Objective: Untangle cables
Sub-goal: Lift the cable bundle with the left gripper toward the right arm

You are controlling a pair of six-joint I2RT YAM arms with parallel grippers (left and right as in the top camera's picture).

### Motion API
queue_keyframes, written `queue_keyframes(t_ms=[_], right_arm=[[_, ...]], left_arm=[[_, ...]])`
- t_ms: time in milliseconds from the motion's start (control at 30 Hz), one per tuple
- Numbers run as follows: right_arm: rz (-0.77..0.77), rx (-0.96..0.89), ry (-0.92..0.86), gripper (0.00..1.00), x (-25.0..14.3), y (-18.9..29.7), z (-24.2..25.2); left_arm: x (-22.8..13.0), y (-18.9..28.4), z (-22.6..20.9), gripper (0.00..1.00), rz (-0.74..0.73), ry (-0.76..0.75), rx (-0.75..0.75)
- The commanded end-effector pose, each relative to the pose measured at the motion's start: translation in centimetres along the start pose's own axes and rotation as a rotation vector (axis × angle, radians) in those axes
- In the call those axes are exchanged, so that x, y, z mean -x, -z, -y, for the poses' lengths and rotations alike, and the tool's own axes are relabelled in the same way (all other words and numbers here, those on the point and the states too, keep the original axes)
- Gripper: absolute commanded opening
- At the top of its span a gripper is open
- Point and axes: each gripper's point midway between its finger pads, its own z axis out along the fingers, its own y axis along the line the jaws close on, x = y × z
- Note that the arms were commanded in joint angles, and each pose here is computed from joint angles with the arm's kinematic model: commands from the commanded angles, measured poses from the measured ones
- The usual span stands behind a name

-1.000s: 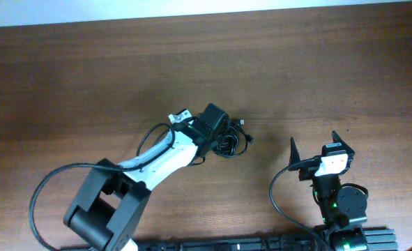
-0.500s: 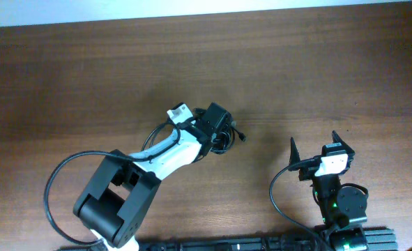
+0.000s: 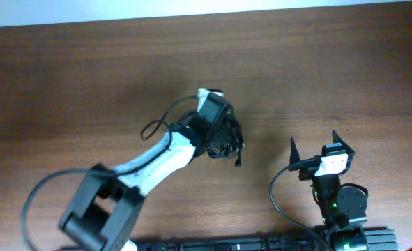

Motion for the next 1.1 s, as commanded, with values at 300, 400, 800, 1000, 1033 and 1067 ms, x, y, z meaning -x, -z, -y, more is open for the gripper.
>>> queue_keyframes(t_ms=[300,400,800,1000,1033,1067], right_arm=[[-0.003,0.0,0.0,0.99,-0.2,0.0,0.0],[-0.004,0.001,-0.001,0.99,-0.3,0.0,0.0],[-0.005,0.001,-0.001,0.99,-0.3,0.0,0.0],[-0.005,0.001,-0.001,0.99,-0.3,0.0,0.0],[-0.005,0.002,-0.001,0.99,-0.3,0.0,0.0],[-0.005,0.007,-0.001,0.99,-0.3,0.0,-0.1]], left_arm=[[6.6,11.2,8.2,0.0,0.402,-0.781,-0.39],[6.1,9.6,5.6,0.45,0.326,-0.755,-0.285],[-1.4,1.4,4.1,0.82,-0.009,-0.702,-0.359],[-3.1,-2.0,3.9,0.88,-0.029,-0.845,-0.364],[-3.1,-2.8,3.9,0.88,-0.022,-0.845,-0.364],[-3.2,-3.7,4.0,0.9,-0.014,-0.846,-0.363]])
